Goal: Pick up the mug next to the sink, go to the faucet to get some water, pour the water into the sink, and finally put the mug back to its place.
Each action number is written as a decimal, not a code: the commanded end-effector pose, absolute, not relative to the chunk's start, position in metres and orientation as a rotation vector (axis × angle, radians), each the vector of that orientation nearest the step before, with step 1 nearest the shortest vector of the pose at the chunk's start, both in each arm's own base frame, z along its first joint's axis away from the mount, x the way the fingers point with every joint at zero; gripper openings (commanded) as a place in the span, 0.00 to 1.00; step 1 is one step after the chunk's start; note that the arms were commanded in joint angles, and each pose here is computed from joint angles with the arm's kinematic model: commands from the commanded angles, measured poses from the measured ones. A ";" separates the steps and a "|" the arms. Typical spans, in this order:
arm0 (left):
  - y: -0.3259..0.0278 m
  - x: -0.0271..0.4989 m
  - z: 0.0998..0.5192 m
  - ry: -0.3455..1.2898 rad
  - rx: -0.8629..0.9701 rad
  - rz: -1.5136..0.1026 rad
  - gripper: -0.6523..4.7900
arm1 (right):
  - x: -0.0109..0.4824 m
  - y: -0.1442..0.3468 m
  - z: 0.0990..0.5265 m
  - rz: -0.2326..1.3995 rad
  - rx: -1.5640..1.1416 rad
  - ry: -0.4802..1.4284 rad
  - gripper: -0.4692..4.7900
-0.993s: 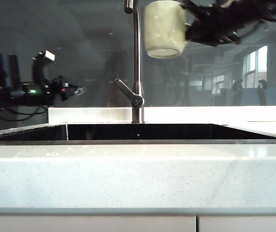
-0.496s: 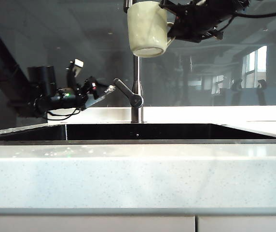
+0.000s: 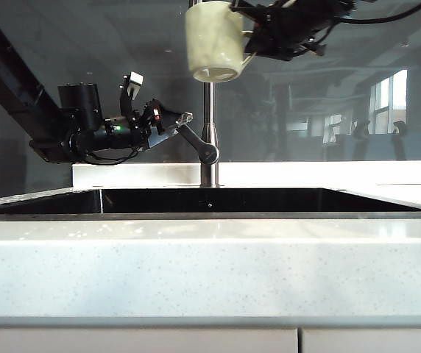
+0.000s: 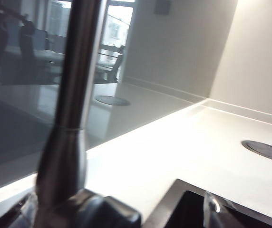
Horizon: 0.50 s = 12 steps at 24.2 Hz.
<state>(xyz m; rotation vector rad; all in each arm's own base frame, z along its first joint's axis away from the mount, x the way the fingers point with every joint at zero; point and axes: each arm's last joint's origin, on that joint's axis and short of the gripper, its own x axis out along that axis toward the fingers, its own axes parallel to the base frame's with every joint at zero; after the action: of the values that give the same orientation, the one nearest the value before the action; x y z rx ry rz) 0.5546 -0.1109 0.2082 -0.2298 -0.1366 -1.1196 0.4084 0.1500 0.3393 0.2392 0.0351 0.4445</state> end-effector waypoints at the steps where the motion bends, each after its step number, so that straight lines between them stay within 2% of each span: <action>1: -0.115 0.553 0.214 -0.147 -0.219 -1.151 1.00 | 0.410 0.158 0.354 0.467 0.237 -0.027 0.08; 12: -0.119 0.549 0.217 -0.121 -0.236 -1.235 1.00 | 0.412 0.159 0.355 0.458 0.243 -0.062 0.08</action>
<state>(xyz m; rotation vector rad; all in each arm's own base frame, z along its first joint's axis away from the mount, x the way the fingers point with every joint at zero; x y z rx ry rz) 0.5509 -0.1181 0.2098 -0.2417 -0.1008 -1.2184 0.4162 0.1602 0.3361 0.2157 0.0446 0.4465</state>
